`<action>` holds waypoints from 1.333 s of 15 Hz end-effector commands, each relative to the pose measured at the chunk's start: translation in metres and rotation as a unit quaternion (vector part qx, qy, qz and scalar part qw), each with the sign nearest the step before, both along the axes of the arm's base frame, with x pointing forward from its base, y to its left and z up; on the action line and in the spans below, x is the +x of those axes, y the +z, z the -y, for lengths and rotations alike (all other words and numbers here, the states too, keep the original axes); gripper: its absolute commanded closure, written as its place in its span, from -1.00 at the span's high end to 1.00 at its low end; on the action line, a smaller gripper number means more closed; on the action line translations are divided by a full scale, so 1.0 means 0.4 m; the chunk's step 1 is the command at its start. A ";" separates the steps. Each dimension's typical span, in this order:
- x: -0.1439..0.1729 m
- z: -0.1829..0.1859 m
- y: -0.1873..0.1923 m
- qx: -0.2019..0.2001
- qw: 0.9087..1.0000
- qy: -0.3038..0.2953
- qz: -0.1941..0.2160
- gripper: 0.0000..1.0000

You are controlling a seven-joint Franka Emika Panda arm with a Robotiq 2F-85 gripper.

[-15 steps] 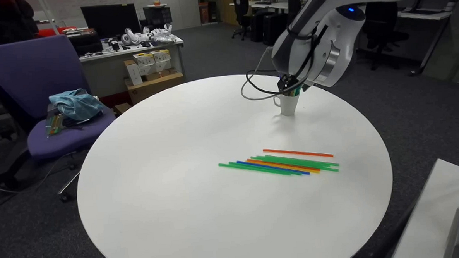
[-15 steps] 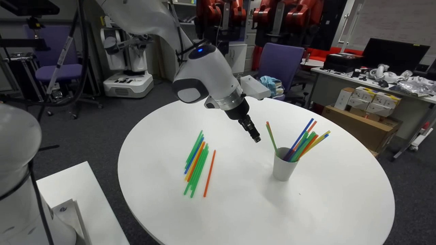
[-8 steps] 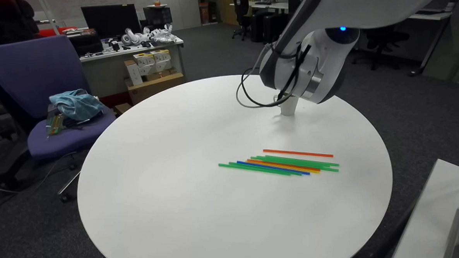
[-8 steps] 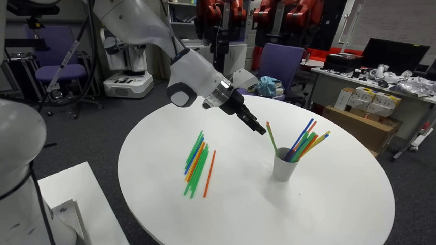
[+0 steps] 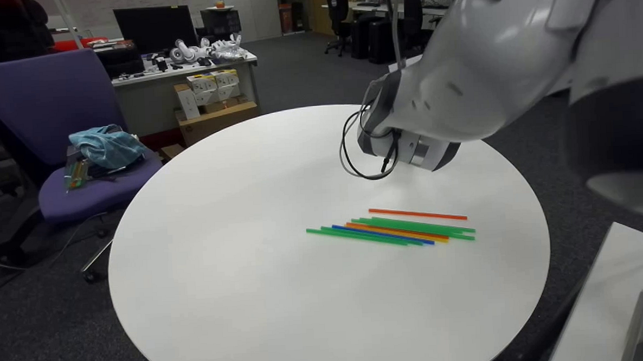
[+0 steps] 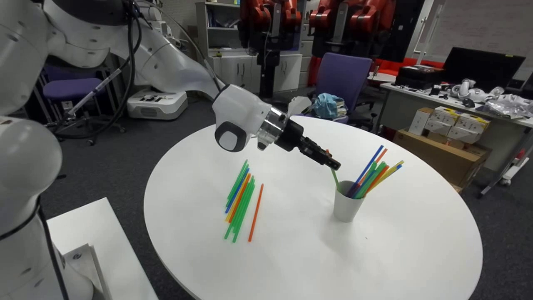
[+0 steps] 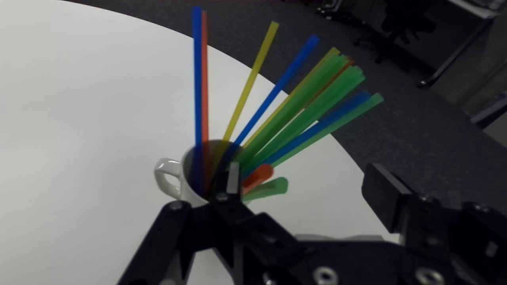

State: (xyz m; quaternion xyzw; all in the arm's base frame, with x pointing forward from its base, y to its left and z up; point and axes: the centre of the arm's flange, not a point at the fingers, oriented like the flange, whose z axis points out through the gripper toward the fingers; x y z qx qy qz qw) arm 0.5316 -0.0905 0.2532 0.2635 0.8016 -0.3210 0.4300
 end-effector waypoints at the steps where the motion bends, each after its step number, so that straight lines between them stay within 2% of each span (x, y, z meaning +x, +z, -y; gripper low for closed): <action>1: 0.062 -0.001 -0.016 -0.072 0.997 -0.039 -0.013 0.02; 7: 0.033 0.057 -0.040 -0.115 0.992 -0.052 -0.026 -0.91; 8: 0.033 0.060 -0.037 -0.118 0.991 -0.052 -0.026 -0.99; 12: 0.032 0.053 -0.017 -0.105 0.994 -0.020 -0.028 -1.00; 13: 0.037 0.044 -0.013 -0.100 0.995 -0.009 -0.029 -0.48; 15: 0.050 0.019 -0.001 -0.086 0.995 0.021 -0.040 -0.31; 20: 0.086 -0.030 0.019 -0.061 0.994 0.065 -0.057 0.45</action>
